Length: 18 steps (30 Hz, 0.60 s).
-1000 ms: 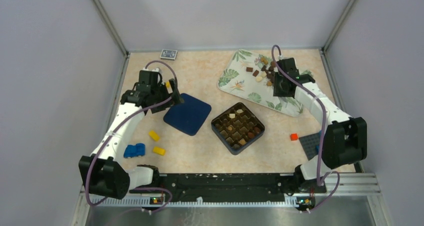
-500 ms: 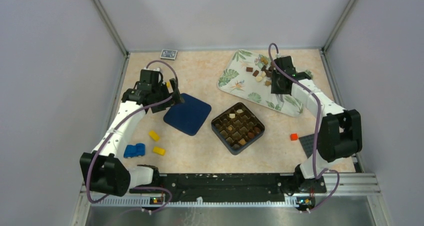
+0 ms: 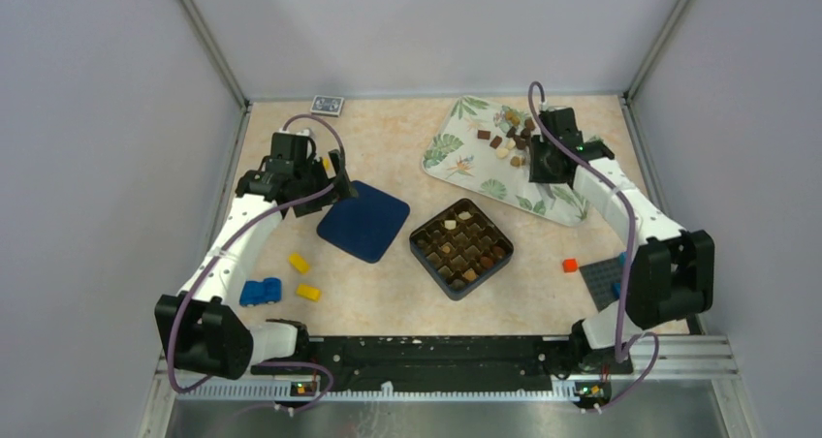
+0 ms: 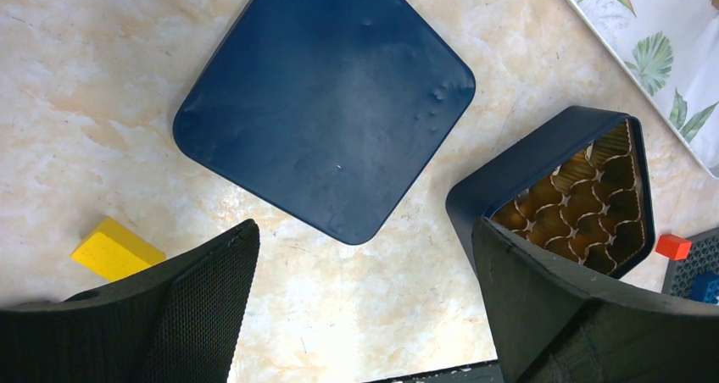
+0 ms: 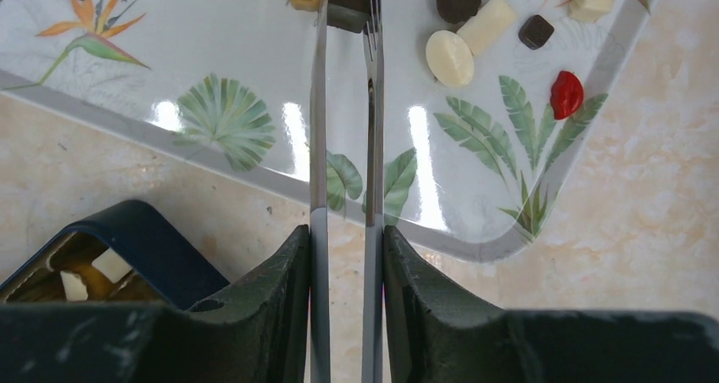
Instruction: Pack the chocolate
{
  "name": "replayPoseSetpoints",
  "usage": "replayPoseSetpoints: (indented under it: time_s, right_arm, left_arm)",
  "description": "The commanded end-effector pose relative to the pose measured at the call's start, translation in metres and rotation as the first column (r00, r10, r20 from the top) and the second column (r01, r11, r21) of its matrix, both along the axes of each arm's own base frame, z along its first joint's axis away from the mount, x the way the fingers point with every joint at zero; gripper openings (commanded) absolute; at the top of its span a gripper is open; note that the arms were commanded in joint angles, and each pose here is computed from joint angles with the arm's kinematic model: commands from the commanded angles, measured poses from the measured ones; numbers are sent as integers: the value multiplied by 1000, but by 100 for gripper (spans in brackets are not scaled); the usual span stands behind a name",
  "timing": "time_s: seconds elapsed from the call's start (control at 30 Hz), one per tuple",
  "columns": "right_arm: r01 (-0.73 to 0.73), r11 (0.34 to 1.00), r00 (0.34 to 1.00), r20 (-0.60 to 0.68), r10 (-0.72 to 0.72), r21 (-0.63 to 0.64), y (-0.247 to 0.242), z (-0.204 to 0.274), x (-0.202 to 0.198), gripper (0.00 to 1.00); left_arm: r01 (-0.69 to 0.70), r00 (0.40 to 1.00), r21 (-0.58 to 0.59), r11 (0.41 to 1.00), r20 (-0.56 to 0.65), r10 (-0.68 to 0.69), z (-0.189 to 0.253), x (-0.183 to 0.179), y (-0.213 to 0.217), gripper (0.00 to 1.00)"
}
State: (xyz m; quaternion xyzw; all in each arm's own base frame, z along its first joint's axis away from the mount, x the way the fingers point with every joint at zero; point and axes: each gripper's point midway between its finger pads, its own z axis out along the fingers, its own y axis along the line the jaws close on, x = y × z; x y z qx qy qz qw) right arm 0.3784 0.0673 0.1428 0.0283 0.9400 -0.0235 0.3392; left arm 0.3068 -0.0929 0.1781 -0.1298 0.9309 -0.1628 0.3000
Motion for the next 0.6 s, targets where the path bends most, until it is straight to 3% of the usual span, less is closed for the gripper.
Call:
replayPoseSetpoints:
  time_s: [0.0, 0.23, 0.37, 0.57]
  right_arm:
    - [-30, 999, 992, 124, 27, 26, -5, 57, -13, 14]
    - [-155, 982, 980, 145, 139, 105, 25, 85, -62, 14]
    - [-261, 960, 963, 91, 252, 99, 59, 83, -103, 14]
    - [-502, 864, 864, -4, 503, 44, 103, 78, -161, 14]
  left_arm:
    - [6, 998, -17, 1000, 68, -4, 18, 15, -3, 99]
    - [3, 998, -12, 1000, 66, -3, 16, 17, -2, 99]
    - [1, 997, -10, 1000, 72, 0, 17, 15, -1, 99]
    - [-11, 998, 5, 1000, 67, 11, 12, 14, 2, 99]
